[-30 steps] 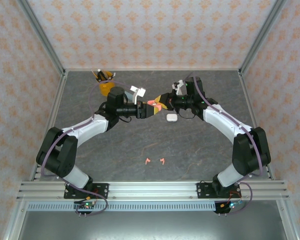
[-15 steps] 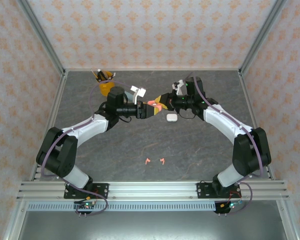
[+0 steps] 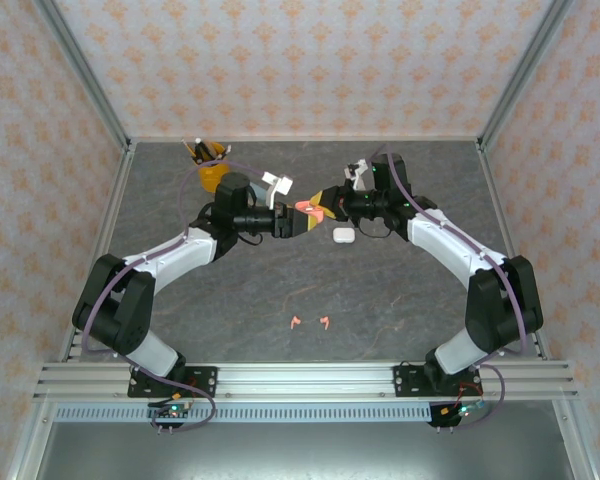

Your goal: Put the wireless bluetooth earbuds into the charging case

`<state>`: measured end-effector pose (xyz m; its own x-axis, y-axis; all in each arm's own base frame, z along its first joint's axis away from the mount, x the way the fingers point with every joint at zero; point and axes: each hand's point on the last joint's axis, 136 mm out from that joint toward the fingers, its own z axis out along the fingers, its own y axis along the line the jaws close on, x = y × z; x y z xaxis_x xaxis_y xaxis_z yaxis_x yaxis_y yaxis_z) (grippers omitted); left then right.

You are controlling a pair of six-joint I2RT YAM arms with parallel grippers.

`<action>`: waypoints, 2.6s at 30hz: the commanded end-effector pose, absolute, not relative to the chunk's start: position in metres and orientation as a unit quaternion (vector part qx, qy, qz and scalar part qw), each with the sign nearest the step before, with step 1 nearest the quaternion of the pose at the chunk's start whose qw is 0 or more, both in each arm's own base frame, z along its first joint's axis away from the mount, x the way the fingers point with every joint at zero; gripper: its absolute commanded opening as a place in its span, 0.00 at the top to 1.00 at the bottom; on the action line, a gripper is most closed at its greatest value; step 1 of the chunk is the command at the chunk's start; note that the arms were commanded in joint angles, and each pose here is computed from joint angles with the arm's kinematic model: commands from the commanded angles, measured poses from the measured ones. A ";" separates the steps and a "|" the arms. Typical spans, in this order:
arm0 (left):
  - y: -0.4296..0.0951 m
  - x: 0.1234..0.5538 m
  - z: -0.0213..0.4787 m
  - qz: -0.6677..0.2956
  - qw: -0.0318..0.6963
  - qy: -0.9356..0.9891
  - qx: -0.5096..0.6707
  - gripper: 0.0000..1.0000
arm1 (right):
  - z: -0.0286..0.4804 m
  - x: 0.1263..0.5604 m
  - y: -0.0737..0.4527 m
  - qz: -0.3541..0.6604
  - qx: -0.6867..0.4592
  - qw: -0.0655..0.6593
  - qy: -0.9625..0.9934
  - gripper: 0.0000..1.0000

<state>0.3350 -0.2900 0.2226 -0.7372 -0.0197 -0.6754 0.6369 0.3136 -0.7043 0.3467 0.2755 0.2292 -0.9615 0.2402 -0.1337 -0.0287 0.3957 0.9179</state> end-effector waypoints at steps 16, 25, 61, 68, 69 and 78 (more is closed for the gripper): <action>-0.289 0.334 0.260 -0.549 0.340 0.725 0.239 0.52 | 0.232 0.338 0.271 0.542 0.049 0.130 0.829 1.00; -0.288 0.334 0.264 -0.548 0.348 0.723 0.238 0.67 | 0.227 0.339 0.271 0.539 0.052 0.127 0.831 1.00; -0.240 0.341 0.231 -0.362 0.493 0.757 0.230 1.00 | 0.265 0.307 0.195 0.438 0.094 0.206 0.870 0.35; -0.227 0.340 0.233 -0.262 0.577 0.737 0.237 1.00 | 0.212 0.270 0.163 0.350 0.127 0.186 0.909 0.34; -0.226 0.340 0.233 -0.248 0.586 0.734 0.239 1.00 | 0.203 0.265 0.161 0.341 0.131 0.179 0.913 0.34; -0.214 0.342 0.227 -0.174 0.621 0.734 0.212 1.00 | 0.125 0.228 0.161 0.210 0.122 0.148 0.959 0.34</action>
<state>0.3329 -0.2266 0.2127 -0.2230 0.0997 -0.9697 0.6039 0.7950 -0.0572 0.2309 0.1742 0.1435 -0.9399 0.2828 -0.1913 0.1348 0.8223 0.5529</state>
